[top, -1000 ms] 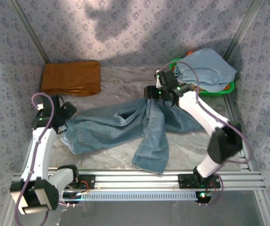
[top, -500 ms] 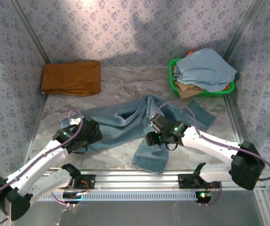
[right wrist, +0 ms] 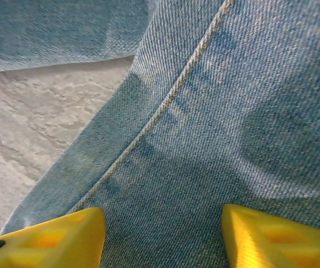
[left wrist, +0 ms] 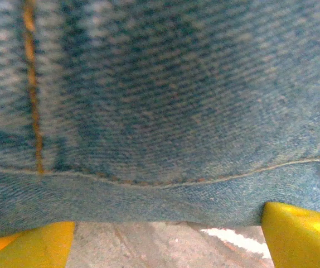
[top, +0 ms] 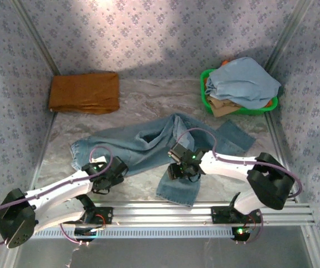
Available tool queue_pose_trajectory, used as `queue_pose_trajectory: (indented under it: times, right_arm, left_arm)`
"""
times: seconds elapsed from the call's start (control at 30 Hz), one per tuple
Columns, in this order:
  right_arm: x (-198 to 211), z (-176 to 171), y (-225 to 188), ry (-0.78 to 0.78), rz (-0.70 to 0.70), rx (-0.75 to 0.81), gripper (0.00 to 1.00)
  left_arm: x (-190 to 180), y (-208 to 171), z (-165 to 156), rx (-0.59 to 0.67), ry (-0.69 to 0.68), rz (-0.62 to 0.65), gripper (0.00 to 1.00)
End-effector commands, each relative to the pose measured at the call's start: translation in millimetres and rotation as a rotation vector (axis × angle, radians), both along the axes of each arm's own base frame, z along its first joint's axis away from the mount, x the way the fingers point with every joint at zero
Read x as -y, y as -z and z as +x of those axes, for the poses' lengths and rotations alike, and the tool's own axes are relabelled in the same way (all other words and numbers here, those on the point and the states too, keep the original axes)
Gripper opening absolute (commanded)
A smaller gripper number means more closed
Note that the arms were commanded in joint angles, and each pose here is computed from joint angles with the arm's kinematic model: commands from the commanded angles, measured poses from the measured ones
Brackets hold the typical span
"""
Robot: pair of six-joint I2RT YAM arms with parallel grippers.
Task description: Fold and stack the trousers
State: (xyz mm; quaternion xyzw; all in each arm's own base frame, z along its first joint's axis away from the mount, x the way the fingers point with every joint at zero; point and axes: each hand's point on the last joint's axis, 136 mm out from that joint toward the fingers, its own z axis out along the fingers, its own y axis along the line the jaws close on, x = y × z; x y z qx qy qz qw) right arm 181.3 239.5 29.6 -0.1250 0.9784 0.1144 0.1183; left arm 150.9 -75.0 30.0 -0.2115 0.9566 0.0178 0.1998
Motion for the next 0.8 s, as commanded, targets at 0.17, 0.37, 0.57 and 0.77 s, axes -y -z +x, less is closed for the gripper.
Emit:
queue_pose_trajectory:
  times: [0.17,0.37,0.57,0.77]
  right_arm:
    - [10,-4,16,0.011,-0.053,-0.03,0.24]
    - [20,-1,-2,0.011,-0.072,0.019,0.0]
    - [31,4,-32,0.031,-0.066,0.099,0.0]
    - [51,10,-55,0.062,-0.12,0.164,0.0]
  left_arm:
    - [-9,-11,24,0.152,-0.049,0.06,0.53]
    - [-7,-30,35,0.203,-0.018,0.083,0.04]
    - [-5,-62,43,0.259,0.029,0.086,0.0]
    - [4,-91,48,0.299,0.065,0.044,0.0]
